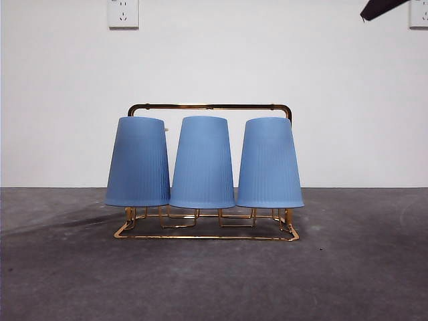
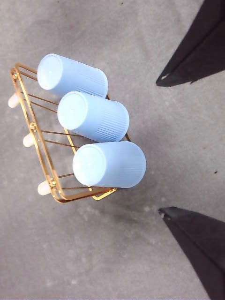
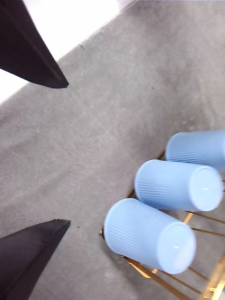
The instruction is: Pick the top cup and place it on cupholder, pick up the mid cup and place it on cupholder, last pick the bottom cup and place it on cupholder.
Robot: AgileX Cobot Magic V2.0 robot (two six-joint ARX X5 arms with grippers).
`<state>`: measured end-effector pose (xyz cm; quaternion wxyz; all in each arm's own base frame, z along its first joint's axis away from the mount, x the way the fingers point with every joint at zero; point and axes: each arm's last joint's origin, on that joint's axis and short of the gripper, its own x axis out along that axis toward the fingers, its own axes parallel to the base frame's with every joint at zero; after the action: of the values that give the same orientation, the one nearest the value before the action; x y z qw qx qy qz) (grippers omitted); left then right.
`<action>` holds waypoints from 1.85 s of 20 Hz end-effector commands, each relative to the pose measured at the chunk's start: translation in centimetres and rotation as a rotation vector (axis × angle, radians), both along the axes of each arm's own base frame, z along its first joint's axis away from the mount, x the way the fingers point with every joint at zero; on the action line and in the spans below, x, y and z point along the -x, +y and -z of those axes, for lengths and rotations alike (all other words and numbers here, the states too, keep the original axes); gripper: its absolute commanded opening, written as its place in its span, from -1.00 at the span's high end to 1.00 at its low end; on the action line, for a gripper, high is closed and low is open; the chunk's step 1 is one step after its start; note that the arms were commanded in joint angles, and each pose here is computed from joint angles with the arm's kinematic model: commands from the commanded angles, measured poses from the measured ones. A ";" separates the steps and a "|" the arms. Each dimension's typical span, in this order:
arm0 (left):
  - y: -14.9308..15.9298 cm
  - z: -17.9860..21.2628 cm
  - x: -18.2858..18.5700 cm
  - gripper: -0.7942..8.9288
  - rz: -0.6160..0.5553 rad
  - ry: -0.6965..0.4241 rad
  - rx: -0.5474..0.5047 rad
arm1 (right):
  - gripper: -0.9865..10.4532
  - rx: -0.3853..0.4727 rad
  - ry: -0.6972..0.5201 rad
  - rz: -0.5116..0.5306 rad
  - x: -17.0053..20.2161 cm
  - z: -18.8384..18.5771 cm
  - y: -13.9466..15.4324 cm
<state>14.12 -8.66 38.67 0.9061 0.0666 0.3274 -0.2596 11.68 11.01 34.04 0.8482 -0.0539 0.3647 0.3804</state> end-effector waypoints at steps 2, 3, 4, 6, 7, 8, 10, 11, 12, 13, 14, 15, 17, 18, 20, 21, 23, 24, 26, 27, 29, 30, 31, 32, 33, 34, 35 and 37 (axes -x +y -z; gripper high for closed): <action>-0.1 -0.5 0.0 0.00 0.007 -0.013 0.011 | 0.06 -0.029 -0.013 -0.001 0.0 -0.5 0.3; -0.1 -0.5 0.0 0.01 0.007 -0.013 0.011 | 0.06 -0.029 -0.012 0.001 -0.1 -0.5 0.3; -0.1 -0.5 0.0 0.03 0.007 -0.013 0.011 | 0.06 -0.028 -0.013 0.002 -0.1 -0.5 0.3; -0.1 -0.5 0.0 0.53 0.007 -0.013 0.010 | 0.42 -0.025 -0.009 0.002 0.0 -0.4 0.2; -0.1 -0.5 0.0 0.85 0.007 -0.015 0.012 | 0.79 -0.022 -0.007 0.002 0.0 -0.4 0.2; -0.1 -0.5 0.0 0.81 0.007 -0.016 0.012 | 0.80 -0.021 -0.005 0.002 0.0 -0.4 0.2; -0.1 -0.5 0.0 0.81 0.007 -0.015 0.012 | 0.81 -0.018 -0.003 0.002 0.0 -0.3 0.2; -0.1 -0.5 0.0 0.81 0.007 -0.015 0.011 | 0.81 -0.019 -0.003 0.002 0.0 -0.4 0.2; -0.1 -0.5 0.0 0.81 0.007 -0.015 0.011 | 0.81 -0.018 -0.003 0.002 0.0 -0.4 0.2; -0.1 -0.5 0.0 0.81 0.007 -0.015 0.012 | 0.81 -0.020 -0.004 0.002 0.0 -0.4 0.2; -0.1 -0.5 -0.1 0.81 0.007 -0.016 0.013 | 0.81 -0.022 -0.006 0.002 0.0 -0.4 0.2; -0.1 -0.5 -0.1 0.81 0.007 -0.017 0.013 | 0.81 -0.024 -0.009 0.002 0.0 -0.4 0.2; -0.1 -0.5 -0.1 0.81 0.007 -0.017 0.013 | 0.81 -0.024 -0.009 0.001 0.0 -0.4 0.2; -0.1 -0.5 -0.1 0.81 0.007 -0.017 0.013 | 0.81 -0.024 -0.009 0.002 0.0 -0.4 0.2; -0.1 -0.5 -0.1 0.81 0.007 -0.017 0.013 | 0.81 -0.024 -0.009 0.002 0.0 -0.4 0.2; -0.1 -0.5 -0.1 0.81 0.007 -0.017 0.013 | 0.81 -0.024 -0.009 0.002 0.0 -0.4 0.2; -0.1 -0.5 -0.1 0.81 0.007 -0.021 0.014 | 0.81 -0.024 -0.009 0.002 0.0 -0.4 0.2; -0.2 -0.6 -0.1 0.81 0.005 -0.028 0.017 | 0.81 -0.024 -0.009 0.002 0.0 -0.4 0.2; 0.2 -0.7 0.2 0.80 0.016 -0.063 -0.031 | 0.81 -0.024 -0.009 0.002 0.0 -0.4 0.2; 0.7 -1.0 0.3 0.77 -0.015 -0.111 -0.047 | 0.81 -0.024 -0.009 0.002 0.0 -0.4 0.2; 2.1 -2.3 0.3 0.77 -0.161 -0.314 0.021 | 0.81 -0.024 -0.009 0.001 0.0 -0.4 0.2; 3.1 -2.8 0.6 0.77 -0.226 -0.454 0.087 | 0.81 -0.024 -0.009 0.001 0.0 -0.4 0.2; 4.1 -2.8 1.0 0.77 -0.284 -0.581 0.139 | 0.81 -0.024 -0.009 0.002 0.0 -0.4 0.2; 5.1 -2.2 1.6 0.77 -0.344 -0.696 0.180 | 0.81 -0.024 -0.009 0.002 0.0 -0.4 0.2; 5.9 -1.2 2.2 0.77 -0.397 -0.782 0.198 | 0.81 -0.024 -0.009 0.001 0.0 -0.4 0.2; 6.8 0.4 3.0 0.77 -0.471 -0.864 0.194 | 0.81 -0.024 -0.009 0.002 0.0 -0.4 0.2; 7.5 1.9 3.7 0.77 -0.538 -0.908 0.179 | 0.81 -0.024 -0.009 0.002 0.0 -0.4 0.2; 8.4 5.1 4.7 0.77 -0.647 -0.934 0.139 | 0.81 -0.024 -0.009 0.001 0.0 -0.4 0.2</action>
<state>9.28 -0.31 34.55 0.9894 -0.0005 -0.1320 0.0600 11.72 11.04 34.09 0.8495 -0.0497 0.3629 0.3796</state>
